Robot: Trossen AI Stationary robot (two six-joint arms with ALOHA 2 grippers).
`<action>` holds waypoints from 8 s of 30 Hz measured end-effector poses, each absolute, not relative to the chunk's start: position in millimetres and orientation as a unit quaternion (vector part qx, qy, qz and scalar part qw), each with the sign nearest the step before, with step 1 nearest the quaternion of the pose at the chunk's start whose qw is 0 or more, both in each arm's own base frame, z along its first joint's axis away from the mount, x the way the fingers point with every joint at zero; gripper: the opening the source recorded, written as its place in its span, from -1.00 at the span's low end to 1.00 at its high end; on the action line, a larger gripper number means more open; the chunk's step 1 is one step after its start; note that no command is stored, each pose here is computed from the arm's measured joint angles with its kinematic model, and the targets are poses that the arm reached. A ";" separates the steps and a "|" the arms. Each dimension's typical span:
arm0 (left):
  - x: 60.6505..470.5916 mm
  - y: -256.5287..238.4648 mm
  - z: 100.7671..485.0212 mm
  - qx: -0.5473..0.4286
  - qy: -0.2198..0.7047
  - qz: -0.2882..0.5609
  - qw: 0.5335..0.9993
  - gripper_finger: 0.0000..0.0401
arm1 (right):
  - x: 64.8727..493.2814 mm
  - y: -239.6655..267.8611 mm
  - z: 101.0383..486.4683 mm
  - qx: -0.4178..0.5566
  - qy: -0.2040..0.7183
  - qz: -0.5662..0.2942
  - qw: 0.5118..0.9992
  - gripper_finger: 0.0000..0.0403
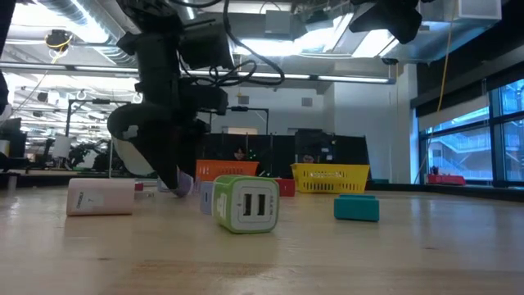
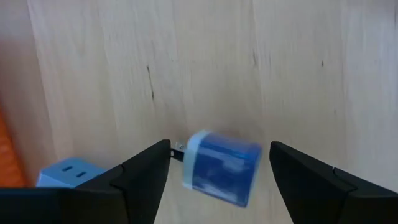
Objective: Pick & Place Office items
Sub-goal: Put the dark blue charger adapter into the yellow bin, then put the red digital clock into the yellow bin
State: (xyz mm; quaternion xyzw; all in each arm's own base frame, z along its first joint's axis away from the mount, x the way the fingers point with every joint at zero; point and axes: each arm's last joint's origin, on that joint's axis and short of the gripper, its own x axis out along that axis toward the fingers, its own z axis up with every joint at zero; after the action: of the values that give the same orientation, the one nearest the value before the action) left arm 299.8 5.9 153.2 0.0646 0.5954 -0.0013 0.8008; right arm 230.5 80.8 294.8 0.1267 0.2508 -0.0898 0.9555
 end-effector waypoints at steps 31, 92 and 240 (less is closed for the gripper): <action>298.7 6.5 154.5 0.074 0.598 0.009 0.798 -0.23 | 231.1 81.0 295.6 0.122 0.247 -0.087 0.957 0.11; 248.2 116.6 259.0 0.024 0.319 0.177 0.931 -0.23 | 226.6 89.1 297.4 0.081 0.221 -0.127 0.963 0.11; 234.1 43.2 180.9 -0.024 0.700 0.056 0.712 0.12 | 235.8 96.4 284.7 0.081 0.259 -0.087 0.959 0.11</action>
State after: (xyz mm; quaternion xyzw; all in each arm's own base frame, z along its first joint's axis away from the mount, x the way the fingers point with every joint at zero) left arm 234.1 43.2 180.9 -0.0236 0.7000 0.0562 0.7115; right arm 235.8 96.4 284.7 0.0811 0.2592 -0.0867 0.9585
